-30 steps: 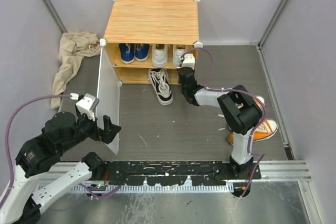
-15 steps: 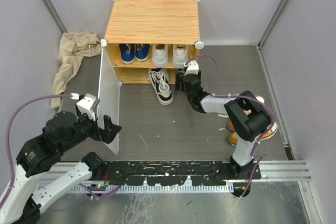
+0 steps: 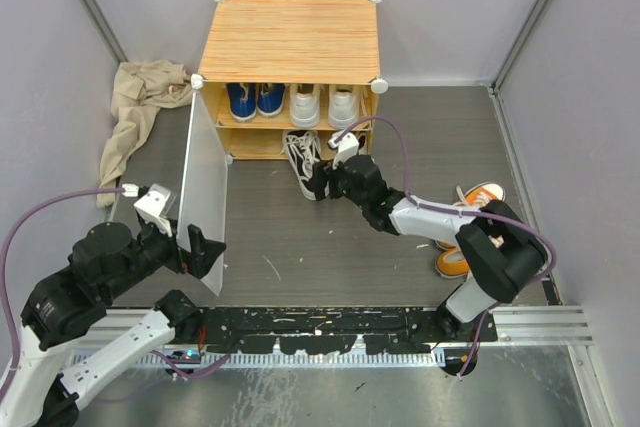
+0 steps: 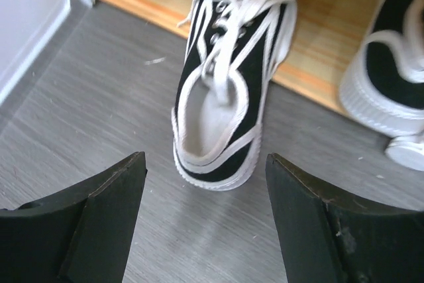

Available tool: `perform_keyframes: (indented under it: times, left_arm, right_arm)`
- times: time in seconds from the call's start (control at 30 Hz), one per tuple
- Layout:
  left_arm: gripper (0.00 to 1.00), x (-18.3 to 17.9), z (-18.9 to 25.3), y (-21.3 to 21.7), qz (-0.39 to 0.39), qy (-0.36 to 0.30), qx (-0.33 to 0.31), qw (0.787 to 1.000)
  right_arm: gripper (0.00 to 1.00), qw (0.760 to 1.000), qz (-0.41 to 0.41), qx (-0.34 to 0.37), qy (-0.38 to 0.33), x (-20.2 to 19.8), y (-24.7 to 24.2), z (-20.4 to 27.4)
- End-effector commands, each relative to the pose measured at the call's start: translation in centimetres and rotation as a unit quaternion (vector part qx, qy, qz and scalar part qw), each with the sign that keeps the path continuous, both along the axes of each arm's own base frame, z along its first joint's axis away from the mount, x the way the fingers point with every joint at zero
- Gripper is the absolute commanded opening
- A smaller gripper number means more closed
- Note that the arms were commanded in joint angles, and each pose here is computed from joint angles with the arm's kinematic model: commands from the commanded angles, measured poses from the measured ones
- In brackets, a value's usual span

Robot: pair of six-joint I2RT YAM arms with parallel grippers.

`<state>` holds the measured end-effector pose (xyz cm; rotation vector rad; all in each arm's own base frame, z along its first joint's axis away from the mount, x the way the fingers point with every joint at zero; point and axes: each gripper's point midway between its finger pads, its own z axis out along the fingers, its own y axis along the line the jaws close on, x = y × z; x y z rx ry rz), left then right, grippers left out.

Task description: Place and organize the shoes in the shoe cabinet

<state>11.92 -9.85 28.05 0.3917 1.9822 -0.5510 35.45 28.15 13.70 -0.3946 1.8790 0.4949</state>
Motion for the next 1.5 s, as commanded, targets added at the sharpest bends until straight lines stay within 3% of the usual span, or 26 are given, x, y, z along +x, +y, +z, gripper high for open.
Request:
perform_keyframes:
  times: [0.0, 0.33, 0.4, 0.5, 0.67, 0.97, 1.47]
  left_arm:
    - [0.98, 0.0, 1.7, 0.2, 0.001, -0.034, -0.022, 0.999]
    - [0.98, -0.2, 2.0, 0.7, 0.005, -0.043, -0.021, 0.999]
    - [0.98, -0.2, 1.9, 0.7, 0.005, -0.041, -0.019, 0.999]
    - [0.98, -0.2, 1.9, 0.7, 0.004, -0.04, -0.017, 0.999]
    - [0.98, -0.2, 2.0, 0.9, 0.008, -0.043, -0.019, 0.999]
    - [0.98, 0.0, 1.7, 0.4, 0.002, -0.034, -0.013, 0.999]
    - [0.98, -0.3, 2.1, 0.9, 0.009, -0.045, -0.023, 0.999]
  right_arm:
    - [0.78, 1.0, 0.03, 0.003, 0.007, 0.5, 2.3, 0.0]
    - [0.77, 1.0, 0.013, -0.017, 0.018, 2.6, 3.3, -2.7]
    - [0.64, 1.0, 0.011, -0.017, 0.01, 3.2, 3.5, -2.8]
    - [0.31, 1.0, 0.013, -0.025, 0.012, 3.7, 3.9, -3.4]
    - [0.08, 0.999, -0.035, 0.013, -0.03, 3.9, 2.8, -0.4]
    - [0.02, 0.979, -0.129, 0.09, -0.126, 5.8, 1.1, 7.8]
    - [0.02, 0.965, -0.188, 0.106, -0.15, 13.2, 0.9, 5.4]
